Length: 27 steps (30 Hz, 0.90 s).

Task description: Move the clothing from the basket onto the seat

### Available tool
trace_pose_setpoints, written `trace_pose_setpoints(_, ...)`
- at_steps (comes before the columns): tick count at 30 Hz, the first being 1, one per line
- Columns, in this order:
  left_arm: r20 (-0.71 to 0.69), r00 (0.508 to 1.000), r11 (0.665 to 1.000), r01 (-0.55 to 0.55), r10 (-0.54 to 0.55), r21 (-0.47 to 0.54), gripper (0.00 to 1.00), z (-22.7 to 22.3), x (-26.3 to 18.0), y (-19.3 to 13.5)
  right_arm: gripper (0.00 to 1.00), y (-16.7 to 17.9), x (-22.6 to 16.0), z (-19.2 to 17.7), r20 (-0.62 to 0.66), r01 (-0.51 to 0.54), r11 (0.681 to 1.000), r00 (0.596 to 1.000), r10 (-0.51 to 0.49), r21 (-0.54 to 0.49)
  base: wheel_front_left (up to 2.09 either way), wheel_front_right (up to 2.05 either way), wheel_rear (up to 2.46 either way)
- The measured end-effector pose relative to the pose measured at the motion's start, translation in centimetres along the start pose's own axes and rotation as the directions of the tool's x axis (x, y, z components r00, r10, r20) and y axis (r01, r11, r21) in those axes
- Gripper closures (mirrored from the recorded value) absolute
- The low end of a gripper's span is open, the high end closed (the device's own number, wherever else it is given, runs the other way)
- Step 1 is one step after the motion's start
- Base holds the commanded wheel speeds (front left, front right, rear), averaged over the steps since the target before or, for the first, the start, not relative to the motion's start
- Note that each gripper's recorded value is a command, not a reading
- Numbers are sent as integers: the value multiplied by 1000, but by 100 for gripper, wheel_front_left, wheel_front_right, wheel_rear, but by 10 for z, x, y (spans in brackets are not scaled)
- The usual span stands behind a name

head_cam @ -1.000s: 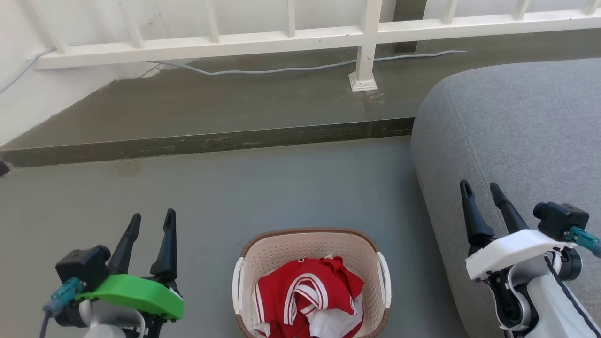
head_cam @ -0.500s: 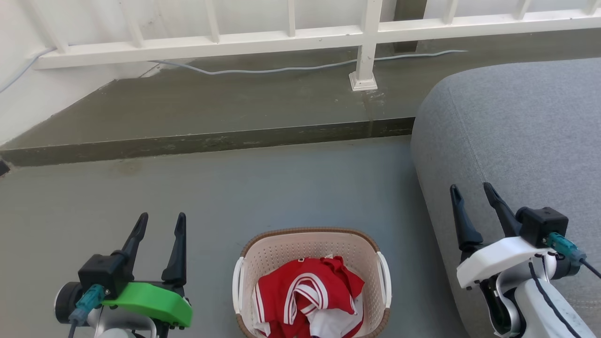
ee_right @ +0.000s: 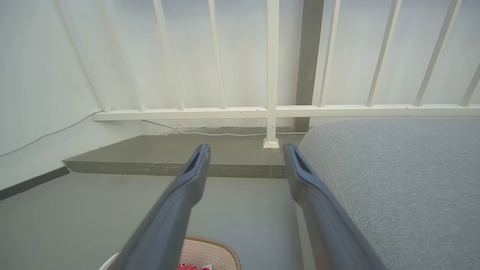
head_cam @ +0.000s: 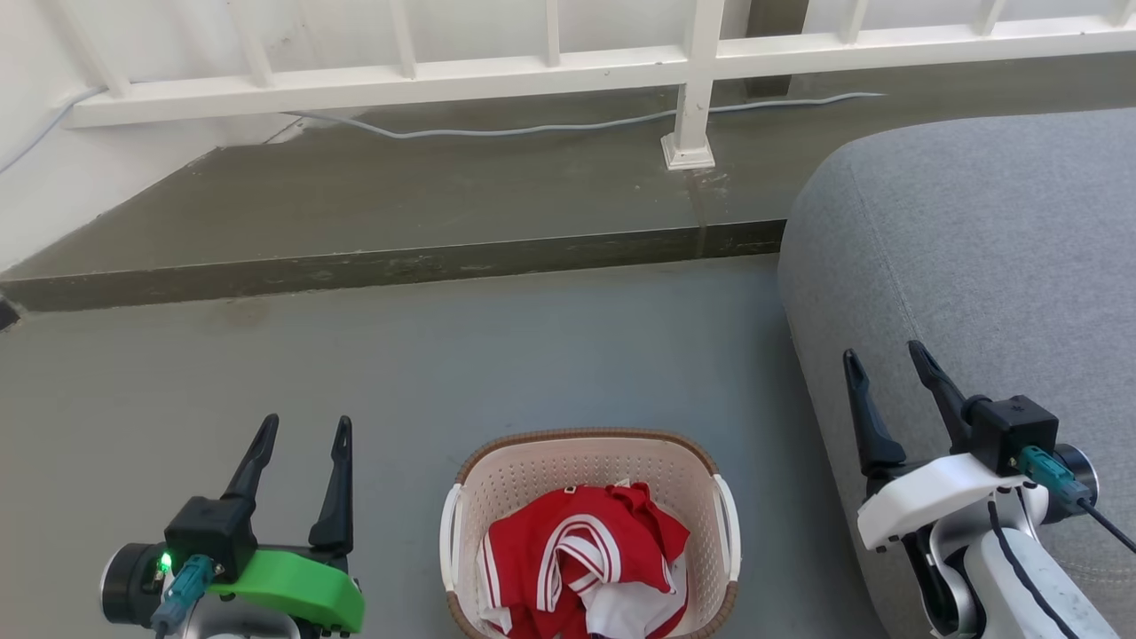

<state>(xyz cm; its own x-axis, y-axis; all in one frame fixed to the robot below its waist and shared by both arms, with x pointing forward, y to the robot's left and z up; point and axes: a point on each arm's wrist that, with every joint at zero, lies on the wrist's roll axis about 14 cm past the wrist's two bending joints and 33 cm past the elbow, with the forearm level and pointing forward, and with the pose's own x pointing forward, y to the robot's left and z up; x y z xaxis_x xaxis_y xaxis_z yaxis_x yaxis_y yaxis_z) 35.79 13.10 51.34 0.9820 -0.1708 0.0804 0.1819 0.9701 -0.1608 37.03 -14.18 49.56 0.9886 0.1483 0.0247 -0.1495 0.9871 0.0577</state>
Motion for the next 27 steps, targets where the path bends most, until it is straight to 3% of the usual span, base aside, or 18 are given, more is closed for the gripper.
trace_pose_setpoints(27, -33, 999, 1000, -15, 15, 2, 0, -11, 0, 5, 0, -6, 2, -1, -1, 34, 999, 999, -34, 23, 0, 0, 0)
